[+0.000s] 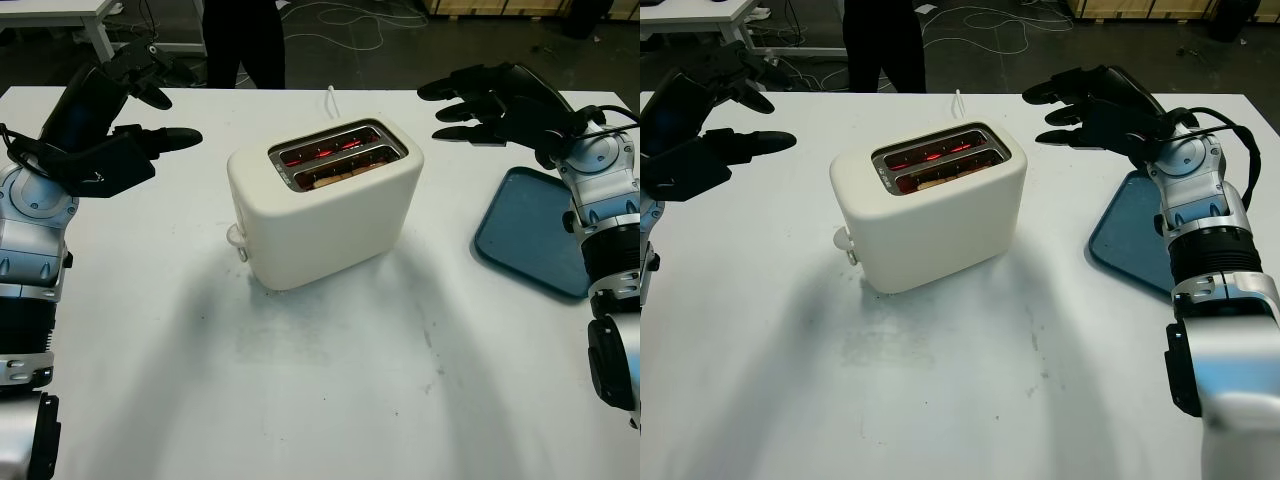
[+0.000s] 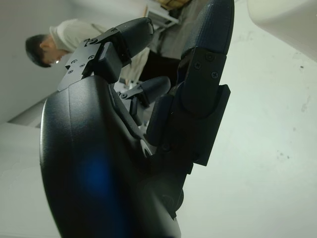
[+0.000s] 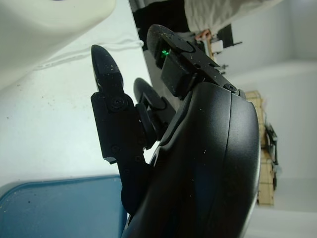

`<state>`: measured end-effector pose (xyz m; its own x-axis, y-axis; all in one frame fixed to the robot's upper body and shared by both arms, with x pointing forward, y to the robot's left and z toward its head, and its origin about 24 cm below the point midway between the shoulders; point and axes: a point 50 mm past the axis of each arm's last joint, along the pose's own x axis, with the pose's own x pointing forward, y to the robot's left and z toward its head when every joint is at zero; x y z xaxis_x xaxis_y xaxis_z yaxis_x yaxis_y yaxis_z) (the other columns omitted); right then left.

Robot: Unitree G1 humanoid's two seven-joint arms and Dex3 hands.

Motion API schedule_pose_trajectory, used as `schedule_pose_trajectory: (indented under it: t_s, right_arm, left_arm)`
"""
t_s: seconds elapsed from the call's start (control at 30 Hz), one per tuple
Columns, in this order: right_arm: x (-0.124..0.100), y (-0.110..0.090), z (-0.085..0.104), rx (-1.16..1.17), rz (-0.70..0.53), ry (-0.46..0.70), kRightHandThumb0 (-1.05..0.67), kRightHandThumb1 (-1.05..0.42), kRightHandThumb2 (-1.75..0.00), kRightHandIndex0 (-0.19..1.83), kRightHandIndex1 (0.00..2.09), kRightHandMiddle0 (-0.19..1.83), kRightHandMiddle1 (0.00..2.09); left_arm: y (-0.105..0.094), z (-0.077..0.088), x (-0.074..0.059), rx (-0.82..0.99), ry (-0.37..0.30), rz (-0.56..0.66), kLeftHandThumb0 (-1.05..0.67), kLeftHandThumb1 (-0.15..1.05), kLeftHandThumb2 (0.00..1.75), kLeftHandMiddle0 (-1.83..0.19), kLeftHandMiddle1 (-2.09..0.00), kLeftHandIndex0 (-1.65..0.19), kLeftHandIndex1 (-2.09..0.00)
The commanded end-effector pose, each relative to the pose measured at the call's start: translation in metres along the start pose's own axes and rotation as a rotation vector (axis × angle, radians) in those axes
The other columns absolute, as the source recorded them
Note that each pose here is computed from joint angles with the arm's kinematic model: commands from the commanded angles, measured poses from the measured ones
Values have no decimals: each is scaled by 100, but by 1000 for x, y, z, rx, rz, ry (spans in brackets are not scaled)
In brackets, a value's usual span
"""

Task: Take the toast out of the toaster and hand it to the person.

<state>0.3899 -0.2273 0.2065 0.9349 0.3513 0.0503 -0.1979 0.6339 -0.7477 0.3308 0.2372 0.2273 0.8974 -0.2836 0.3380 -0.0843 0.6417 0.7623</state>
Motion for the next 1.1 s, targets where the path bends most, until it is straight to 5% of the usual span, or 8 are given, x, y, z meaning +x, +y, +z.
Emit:
schedule_pose_trajectory:
  t_s: [0.0, 1.07]
  right_arm:
    - [1, -4, 4, -15, -6, -23, -35, -89, 0, 77, 1, 69, 1]
    - [1, -4, 7, -26, -4, -34, -34, -89, 0, 79, 1, 70, 1]
  left_arm:
    - [1, 1, -1, -8, -5, 1, -76, 88, 0, -23, -126, -21, -108]
    - [0, 3, 1, -11, -18, -4, -76, 87, 0, -22, -130, -21, -111]
